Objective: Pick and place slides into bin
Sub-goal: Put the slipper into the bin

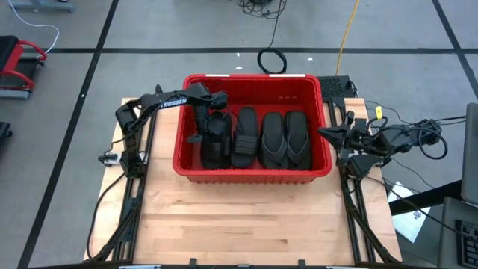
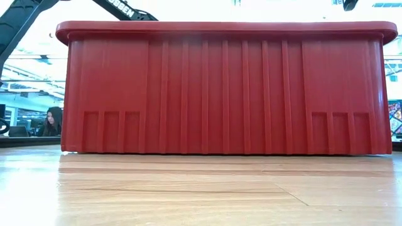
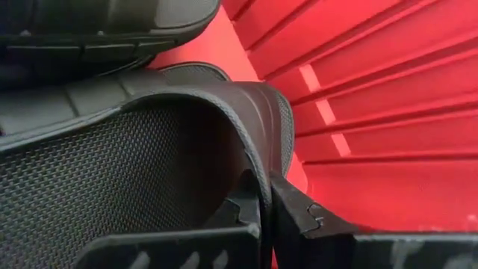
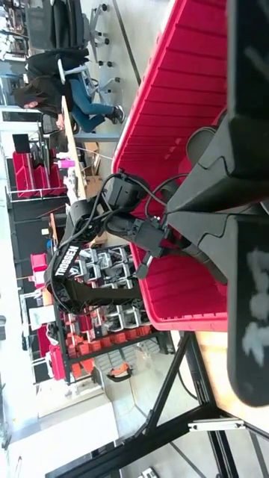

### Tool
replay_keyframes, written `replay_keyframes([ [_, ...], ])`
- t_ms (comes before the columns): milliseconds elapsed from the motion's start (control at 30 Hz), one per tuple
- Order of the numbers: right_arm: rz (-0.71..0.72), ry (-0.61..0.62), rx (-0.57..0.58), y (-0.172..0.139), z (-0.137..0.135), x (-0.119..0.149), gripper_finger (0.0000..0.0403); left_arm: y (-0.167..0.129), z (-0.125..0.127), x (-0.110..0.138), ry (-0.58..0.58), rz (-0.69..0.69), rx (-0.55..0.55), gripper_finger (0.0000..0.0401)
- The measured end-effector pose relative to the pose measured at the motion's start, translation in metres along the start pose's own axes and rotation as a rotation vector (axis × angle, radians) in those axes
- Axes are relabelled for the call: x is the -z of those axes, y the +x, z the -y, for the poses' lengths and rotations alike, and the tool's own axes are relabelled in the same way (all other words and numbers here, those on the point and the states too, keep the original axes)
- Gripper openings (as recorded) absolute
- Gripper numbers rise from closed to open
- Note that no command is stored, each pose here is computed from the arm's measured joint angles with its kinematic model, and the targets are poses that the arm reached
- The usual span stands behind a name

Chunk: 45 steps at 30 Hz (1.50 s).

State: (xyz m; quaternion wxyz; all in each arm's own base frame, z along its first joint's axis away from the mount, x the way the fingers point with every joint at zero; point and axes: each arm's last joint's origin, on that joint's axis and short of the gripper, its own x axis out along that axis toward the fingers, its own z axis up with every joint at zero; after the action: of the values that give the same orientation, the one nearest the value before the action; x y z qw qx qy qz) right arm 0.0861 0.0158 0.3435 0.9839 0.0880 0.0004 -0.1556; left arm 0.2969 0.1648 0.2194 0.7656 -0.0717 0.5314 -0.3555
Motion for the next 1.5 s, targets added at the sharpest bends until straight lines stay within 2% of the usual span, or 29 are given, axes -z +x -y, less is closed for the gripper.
replay_keyframes([
  [233, 0.0, 0.0, 0.0, 0.0, 0.0, 0.0, 0.0, -0.002, 0.001, -0.007, -0.045, 0.026, -0.001, 0.0001],
  [467, -0.001, 0.0, 0.0, 0.0, 0.0, 0.0, 0.0, -0.003, 0.003, -0.022, 0.022, 0.036, -0.049, 0.0001],
  [733, -0.004, 0.022, 0.001, 0.0, 0.0, 0.0, 0.0, 0.005, -0.004, -0.026, 0.056, 0.038, -0.115, 0.0007],
  [933, -0.007, 0.018, 0.002, 0.0, 0.0, 0.001, 0.0, 0.006, -0.003, -0.026, 0.061, -0.015, -0.151, 0.0055],
  [1267, -0.007, 0.013, 0.001, 0.0, 0.0, 0.001, 0.0, 0.005, -0.006, -0.026, -0.068, -0.037, -0.201, 0.0162],
  [1500, -0.008, 0.017, -0.002, 0.0, 0.0, 0.001, 0.0, -0.014, 0.002, -0.038, -0.094, -0.03, -0.228, 0.0206],
])
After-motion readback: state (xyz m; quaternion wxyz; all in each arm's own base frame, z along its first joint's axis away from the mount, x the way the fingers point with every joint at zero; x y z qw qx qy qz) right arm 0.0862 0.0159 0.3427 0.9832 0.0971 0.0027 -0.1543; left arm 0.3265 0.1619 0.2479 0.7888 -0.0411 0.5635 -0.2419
